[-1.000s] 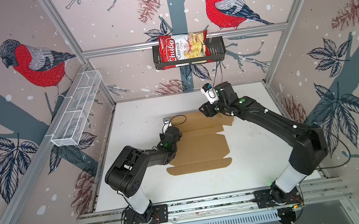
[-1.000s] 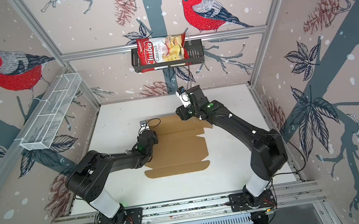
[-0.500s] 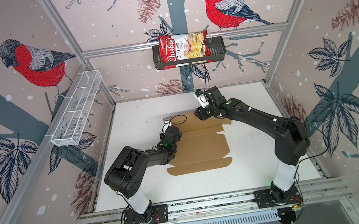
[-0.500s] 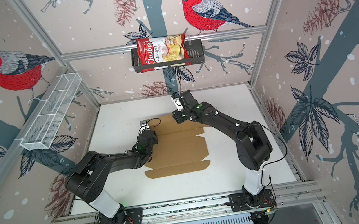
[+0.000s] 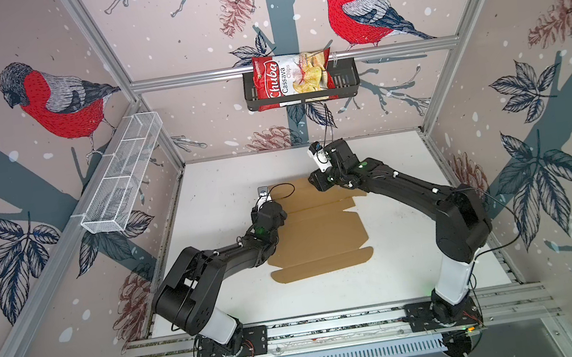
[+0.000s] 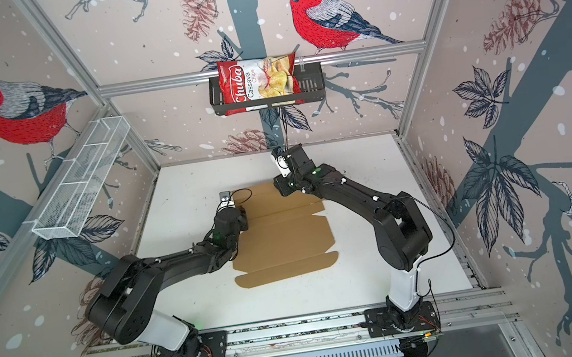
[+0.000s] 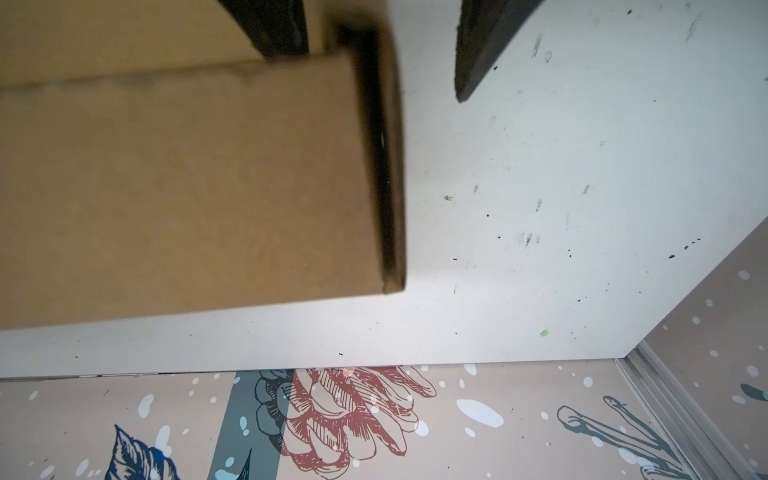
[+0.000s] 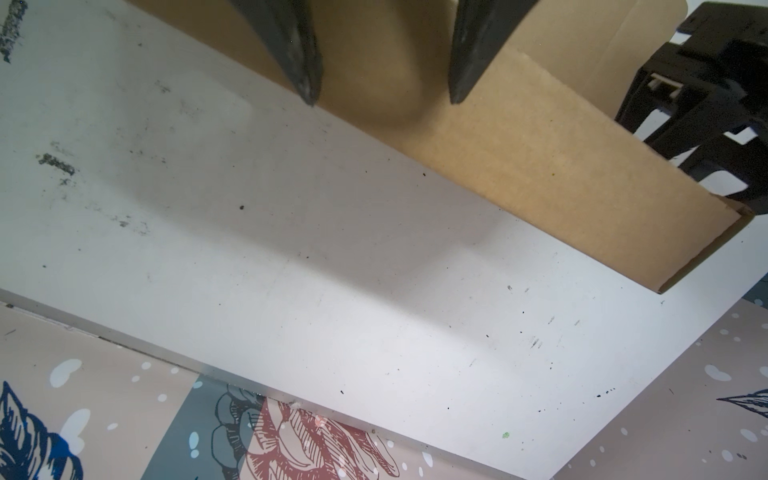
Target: Fold the paper box
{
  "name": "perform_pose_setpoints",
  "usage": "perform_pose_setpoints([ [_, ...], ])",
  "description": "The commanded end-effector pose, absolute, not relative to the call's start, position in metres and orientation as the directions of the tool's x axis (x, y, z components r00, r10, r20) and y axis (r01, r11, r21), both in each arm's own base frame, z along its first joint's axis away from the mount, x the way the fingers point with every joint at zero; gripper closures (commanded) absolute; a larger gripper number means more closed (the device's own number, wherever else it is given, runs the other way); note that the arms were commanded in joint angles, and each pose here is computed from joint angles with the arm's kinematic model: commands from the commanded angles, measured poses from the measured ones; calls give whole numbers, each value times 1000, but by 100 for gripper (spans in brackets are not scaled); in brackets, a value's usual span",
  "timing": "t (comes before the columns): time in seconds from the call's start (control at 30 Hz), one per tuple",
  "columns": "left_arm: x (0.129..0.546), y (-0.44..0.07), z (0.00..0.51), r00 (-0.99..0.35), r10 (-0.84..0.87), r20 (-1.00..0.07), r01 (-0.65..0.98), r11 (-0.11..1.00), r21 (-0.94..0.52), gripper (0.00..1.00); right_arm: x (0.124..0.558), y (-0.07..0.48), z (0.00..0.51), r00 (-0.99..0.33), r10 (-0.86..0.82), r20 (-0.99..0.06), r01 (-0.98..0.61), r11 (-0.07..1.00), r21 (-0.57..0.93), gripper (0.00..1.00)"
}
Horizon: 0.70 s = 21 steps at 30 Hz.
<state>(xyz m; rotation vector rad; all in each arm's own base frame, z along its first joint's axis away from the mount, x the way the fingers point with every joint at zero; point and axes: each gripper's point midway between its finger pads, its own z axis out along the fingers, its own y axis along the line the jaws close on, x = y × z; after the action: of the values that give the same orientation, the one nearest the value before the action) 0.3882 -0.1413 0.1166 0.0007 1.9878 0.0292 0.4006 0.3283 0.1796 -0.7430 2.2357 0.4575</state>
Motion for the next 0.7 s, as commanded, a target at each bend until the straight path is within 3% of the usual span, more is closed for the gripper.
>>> perform_pose_setpoints([
  [0.0,381,-144,122,-417,28,-909,27,999,18,38,375,315,149,-661,-435,-612,-617,778,113,49],
  [0.1,374,-149,129,-431,31,-902,76,997,-2,34,374,315,149,-662,-437,-609,-616,780,109,49],
  [0.3,351,-161,150,-476,21,-879,194,978,-82,33,370,317,146,-667,-439,-602,-614,781,111,50],
  [0.43,337,-169,176,-493,-72,-867,291,926,-242,34,366,319,143,-667,-443,-599,-617,779,110,50],
  [0.67,347,-159,233,-539,-281,-794,366,771,-521,24,361,321,136,-669,-449,-592,-619,777,111,50],
])
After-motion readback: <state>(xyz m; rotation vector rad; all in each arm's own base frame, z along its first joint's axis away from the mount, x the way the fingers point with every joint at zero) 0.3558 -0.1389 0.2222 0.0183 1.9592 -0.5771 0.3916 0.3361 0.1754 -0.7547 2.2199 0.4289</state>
